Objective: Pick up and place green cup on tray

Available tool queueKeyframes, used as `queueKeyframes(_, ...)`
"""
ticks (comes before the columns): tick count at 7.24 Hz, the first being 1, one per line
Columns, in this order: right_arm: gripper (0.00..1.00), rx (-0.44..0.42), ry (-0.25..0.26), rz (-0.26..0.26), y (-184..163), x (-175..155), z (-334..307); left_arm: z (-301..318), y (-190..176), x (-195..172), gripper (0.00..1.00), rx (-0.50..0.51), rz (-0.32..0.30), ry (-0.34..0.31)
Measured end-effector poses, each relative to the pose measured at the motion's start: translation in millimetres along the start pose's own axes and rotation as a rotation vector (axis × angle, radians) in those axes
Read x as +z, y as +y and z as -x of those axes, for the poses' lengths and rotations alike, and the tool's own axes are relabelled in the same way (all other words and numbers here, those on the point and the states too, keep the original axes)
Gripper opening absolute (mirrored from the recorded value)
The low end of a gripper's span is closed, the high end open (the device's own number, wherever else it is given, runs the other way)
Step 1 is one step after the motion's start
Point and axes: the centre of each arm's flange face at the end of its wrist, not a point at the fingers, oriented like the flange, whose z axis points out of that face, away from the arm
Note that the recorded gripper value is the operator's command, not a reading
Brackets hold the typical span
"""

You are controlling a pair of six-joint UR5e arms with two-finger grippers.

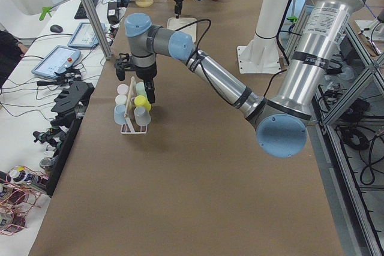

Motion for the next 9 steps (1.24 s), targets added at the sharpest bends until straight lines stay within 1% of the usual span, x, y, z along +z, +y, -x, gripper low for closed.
queueKeyframes(1, 0.57, -0.008, -0.009, -0.004, 1, 7, -5, -44, 20, 3, 0.99, 0.093, -0.002, 0.023)
queueKeyframes(2, 0.46, -0.016, -0.021, -0.006, 2, 11, -5, -92, 34, 3, 0.99, 0.199, -0.027, 0.032)
queueKeyframes(3, 0.35, -0.023, -0.032, -0.005, 3, 11, -2, -136, 48, 3, 0.99, 0.302, -0.093, -0.005)
queueKeyframes(4, 0.26, -0.026, -0.038, -0.003, 3, 10, 1, -168, 66, 11, 0.99, 0.388, -0.171, -0.073)
queueKeyframes(5, 0.17, -0.027, -0.042, 0.001, 4, 9, 3, -186, 82, 19, 0.99, 0.457, -0.225, -0.121)
queueKeyframes(6, 0.05, -0.028, -0.045, 0.004, 4, 9, 4, -196, 93, 26, 0.99, 0.563, -0.244, -0.142)
queueKeyframes(7, 0.0, -0.029, -0.046, 0.005, 5, 8, 4, -203, 102, 36, 0.99, 0.786, -0.247, -0.17)
queueKeyframes(8, 0.0, -0.029, -0.047, 0.006, 5, 8, 4, -204, 105, 46, 0.99, 0.993, -0.253, -0.226)
queueKeyframes(9, 0.0, -0.031, -0.049, 0.009, 5, 8, 5, -210, 114, 65, 0.99, 1.158, -0.262, -0.322)
